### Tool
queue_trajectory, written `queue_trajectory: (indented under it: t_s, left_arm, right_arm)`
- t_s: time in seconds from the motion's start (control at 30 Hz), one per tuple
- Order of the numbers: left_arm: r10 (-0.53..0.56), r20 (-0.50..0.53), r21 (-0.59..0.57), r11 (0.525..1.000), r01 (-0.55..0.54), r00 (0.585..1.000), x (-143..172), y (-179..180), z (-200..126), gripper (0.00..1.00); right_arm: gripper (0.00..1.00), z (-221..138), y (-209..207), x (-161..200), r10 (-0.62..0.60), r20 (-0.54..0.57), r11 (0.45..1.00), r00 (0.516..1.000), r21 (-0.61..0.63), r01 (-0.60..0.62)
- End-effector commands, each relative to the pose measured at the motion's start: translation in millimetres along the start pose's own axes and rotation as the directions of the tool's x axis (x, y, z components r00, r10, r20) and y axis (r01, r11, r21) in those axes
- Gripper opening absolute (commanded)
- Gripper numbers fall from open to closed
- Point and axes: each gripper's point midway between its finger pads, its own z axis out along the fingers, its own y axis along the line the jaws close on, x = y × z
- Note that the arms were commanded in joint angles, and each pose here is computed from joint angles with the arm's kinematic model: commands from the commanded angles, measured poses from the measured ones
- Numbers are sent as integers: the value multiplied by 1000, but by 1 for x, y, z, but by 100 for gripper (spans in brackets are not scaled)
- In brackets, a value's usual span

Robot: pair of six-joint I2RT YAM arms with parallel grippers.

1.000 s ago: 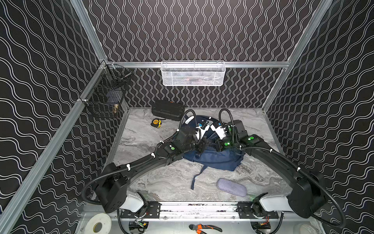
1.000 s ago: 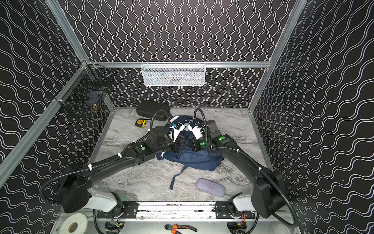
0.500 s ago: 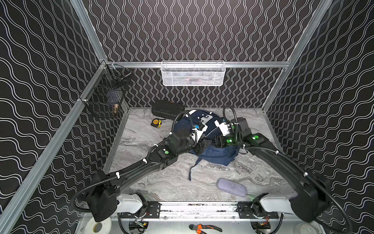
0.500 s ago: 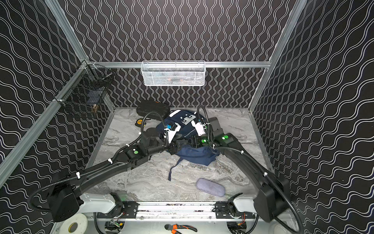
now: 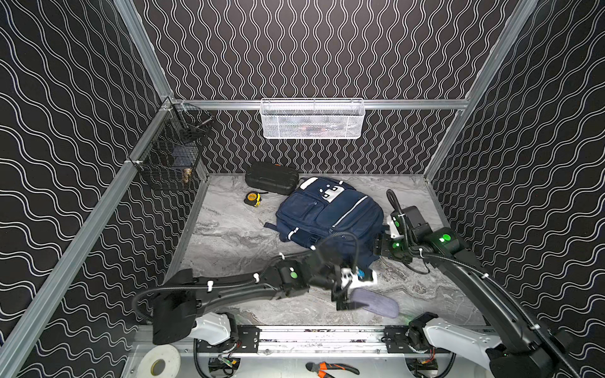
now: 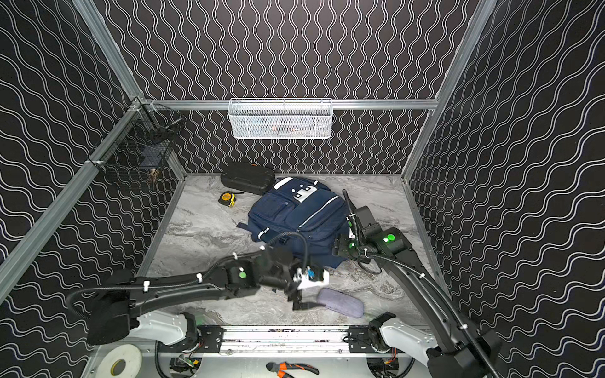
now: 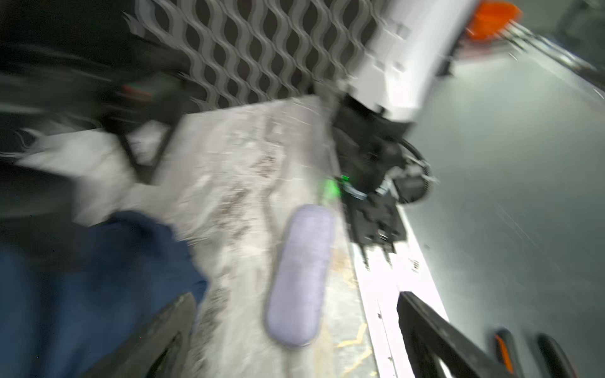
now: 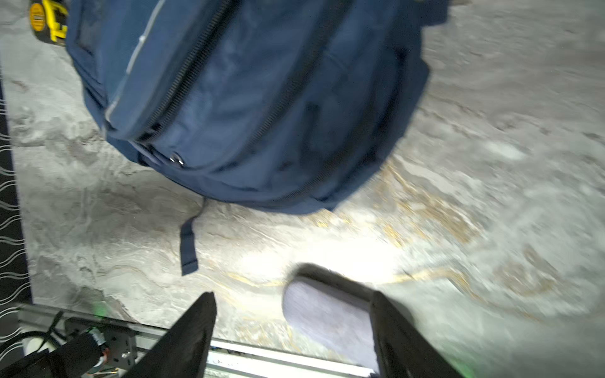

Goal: Pack books, pencil case, and school supplies into a backpack
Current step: Unzip the student bag at the center of the table, then pick up the glasses case from the bottom-center of the table.

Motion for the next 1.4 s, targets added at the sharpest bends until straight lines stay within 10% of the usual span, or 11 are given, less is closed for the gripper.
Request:
queue_trajectory:
  t_s: [0.0, 0.73, 1.03, 1.37]
  left_arm:
    - [145, -61, 45, 989, -142, 988, 16, -23, 23, 99]
    - [60, -294, 64, 997, -43, 954, 105, 1, 110, 95]
    - [35, -366, 110, 994, 5, 930, 136, -8, 115, 70]
    - [-23, -286, 33, 999, 34, 958, 99, 17, 96, 49]
  right_arm:
    - [76, -25, -23, -4, 61, 107, 995, 992, 67, -68]
    - [76, -85, -11, -36, 24, 335, 999, 942, -43, -10]
    - [76, -91, -8, -43, -9, 367, 999, 930, -36, 24]
    - [76, -94, -7, -49, -20, 404, 998, 915, -41, 40]
